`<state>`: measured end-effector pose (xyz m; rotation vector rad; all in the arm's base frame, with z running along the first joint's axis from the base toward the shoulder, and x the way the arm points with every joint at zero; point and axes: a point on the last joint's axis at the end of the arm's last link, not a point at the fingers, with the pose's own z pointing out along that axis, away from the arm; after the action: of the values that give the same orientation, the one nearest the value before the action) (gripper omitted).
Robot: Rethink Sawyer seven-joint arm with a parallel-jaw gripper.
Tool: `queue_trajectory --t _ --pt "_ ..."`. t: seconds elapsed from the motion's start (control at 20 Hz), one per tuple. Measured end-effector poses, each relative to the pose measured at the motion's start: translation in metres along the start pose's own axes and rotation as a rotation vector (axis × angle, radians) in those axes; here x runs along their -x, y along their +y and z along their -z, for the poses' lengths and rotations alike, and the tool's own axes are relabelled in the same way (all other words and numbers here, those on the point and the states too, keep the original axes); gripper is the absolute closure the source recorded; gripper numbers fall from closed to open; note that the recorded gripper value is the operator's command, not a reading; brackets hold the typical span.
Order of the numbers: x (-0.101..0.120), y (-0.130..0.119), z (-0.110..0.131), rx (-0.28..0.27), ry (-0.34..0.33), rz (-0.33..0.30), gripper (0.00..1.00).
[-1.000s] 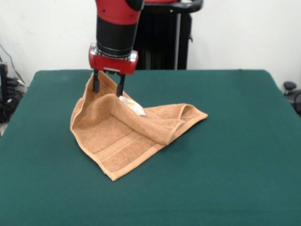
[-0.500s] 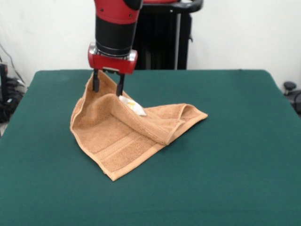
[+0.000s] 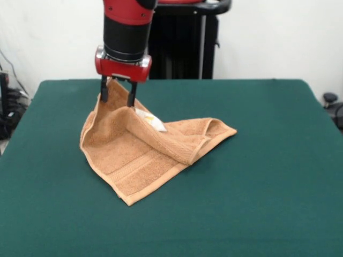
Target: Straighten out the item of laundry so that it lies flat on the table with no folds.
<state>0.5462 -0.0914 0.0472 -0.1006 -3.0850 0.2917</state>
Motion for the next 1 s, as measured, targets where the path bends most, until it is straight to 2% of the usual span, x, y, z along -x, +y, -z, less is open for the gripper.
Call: queue_trajectory --t 0.4,1.0 --pt "-0.014 -0.004 -0.016 -0.011 0.043 -0.003 0.00" --pt "-0.018 0.005 -0.018 -0.021 0.052 0.016 0.00"
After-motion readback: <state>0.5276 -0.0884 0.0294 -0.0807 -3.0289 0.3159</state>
